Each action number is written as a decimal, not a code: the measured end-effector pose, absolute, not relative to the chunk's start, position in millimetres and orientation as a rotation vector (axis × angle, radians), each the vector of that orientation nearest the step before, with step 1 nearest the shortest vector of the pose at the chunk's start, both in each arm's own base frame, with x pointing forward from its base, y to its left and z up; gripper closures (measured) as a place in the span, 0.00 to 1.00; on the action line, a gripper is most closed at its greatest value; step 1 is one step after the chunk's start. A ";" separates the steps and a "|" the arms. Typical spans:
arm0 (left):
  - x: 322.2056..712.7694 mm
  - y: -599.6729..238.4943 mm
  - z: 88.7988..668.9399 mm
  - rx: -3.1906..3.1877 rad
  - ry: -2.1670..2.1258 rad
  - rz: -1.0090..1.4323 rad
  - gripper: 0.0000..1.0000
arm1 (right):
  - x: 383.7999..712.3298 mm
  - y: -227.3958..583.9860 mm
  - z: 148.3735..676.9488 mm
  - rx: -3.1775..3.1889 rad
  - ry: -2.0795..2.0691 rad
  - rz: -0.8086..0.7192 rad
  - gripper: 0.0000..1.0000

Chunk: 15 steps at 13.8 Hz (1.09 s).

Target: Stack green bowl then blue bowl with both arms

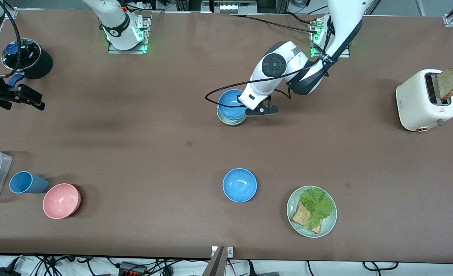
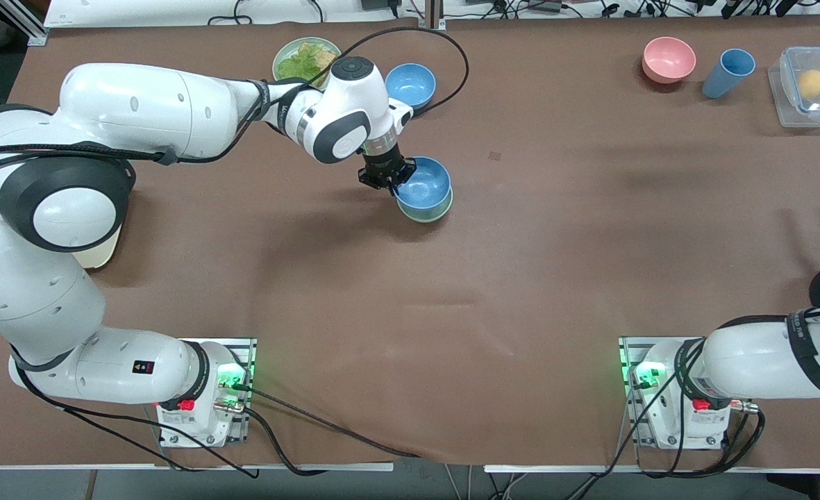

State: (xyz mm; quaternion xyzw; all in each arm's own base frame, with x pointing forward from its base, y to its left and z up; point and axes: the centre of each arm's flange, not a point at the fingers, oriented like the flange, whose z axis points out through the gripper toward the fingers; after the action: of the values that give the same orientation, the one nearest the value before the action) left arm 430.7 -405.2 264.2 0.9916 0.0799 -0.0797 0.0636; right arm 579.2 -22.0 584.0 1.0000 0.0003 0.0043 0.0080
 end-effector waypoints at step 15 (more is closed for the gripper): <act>506.4 -401.1 346.2 3.029 0.506 -0.237 0.47 | 579.7 -22.0 582.5 3.126 0.001 0.008 0.00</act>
State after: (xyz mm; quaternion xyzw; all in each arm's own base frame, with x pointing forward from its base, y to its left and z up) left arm 506.4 -401.1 346.2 0.9830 0.1640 -0.0768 0.0306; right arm 579.7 -22.0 582.5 1.0000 0.0003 0.0027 0.0080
